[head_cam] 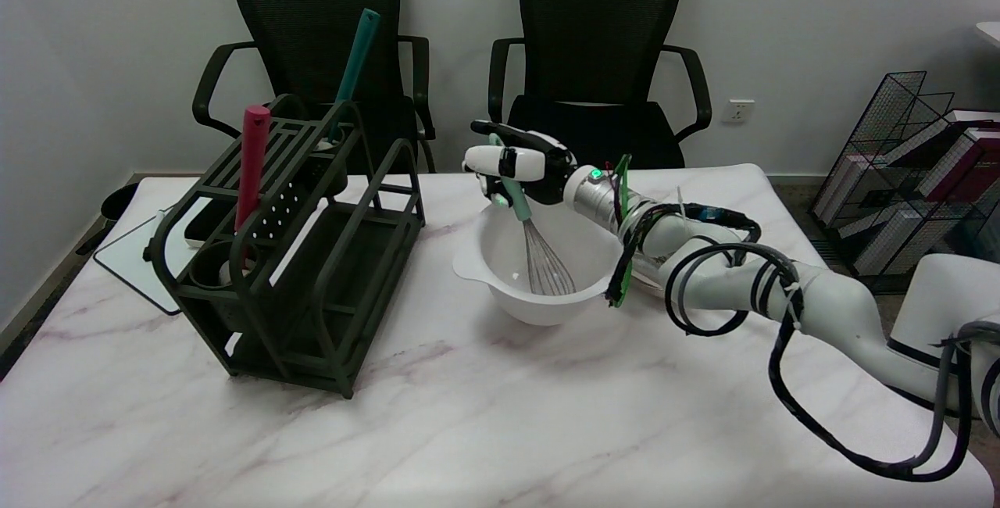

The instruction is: Pick up the whisk.

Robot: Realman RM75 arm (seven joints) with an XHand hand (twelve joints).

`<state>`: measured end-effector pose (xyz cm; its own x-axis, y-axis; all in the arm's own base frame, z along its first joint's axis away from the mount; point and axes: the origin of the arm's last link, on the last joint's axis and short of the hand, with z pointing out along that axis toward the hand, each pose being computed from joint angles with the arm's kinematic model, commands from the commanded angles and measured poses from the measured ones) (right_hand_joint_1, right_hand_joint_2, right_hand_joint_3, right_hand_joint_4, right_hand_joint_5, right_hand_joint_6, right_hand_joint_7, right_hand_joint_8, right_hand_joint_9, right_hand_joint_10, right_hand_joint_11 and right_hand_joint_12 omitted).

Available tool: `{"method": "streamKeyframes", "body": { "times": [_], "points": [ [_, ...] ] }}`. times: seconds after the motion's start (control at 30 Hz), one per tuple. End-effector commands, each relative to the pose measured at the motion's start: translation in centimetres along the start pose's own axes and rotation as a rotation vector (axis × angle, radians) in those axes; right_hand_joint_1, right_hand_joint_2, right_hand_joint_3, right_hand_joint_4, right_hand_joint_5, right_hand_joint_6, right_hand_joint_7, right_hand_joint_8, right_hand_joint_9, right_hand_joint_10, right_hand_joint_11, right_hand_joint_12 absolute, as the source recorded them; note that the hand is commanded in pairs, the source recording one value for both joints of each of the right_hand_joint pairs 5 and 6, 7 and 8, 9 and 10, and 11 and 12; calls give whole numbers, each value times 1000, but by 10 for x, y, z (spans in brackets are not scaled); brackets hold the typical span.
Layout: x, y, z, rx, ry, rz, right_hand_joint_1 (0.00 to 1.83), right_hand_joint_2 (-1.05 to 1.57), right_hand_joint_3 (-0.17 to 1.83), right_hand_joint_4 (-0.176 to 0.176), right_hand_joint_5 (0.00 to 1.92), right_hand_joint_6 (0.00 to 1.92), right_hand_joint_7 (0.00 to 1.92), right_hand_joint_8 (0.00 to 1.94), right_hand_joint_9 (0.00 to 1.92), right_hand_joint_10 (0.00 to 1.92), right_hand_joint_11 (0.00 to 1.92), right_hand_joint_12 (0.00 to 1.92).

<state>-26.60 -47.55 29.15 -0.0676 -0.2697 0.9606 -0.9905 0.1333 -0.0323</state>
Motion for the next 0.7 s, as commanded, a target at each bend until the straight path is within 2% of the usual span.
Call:
{"method": "streamKeyframes", "body": {
  "times": [0.03, 0.2, 0.33, 0.5, 0.67, 0.7],
  "points": [
    [16, 2, -21, 43, 21, 26, 1076, 126, 1080, 0, 184, 184, 1054, 1054, 1393, 1393, 1644, 1644],
    [22, 5, -28, 63, 34, 36, 1067, 111, 1096, 0, 356, 356, 1173, 1173, 1459, 1459, 1691, 1691],
    [28, 7, -34, 77, 45, 42, 1065, 147, 1108, 0, 732, 732, 1306, 1306, 1525, 1525, 1738, 1738],
    [32, 10, -42, 92, 57, 58, 1035, 219, 1062, 0, 941, 941, 1401, 1401, 1584, 1584, 1768, 1768],
    [37, 13, -50, 100, 70, 70, 999, 351, 967, 0, 1258, 1258, 1497, 1497, 1662, 1662, 1813, 1813],
    [38, 13, -51, 103, 73, 71, 991, 397, 947, 0, 1374, 1374, 1559, 1559, 1702, 1702, 1832, 1832]
  ]
}}
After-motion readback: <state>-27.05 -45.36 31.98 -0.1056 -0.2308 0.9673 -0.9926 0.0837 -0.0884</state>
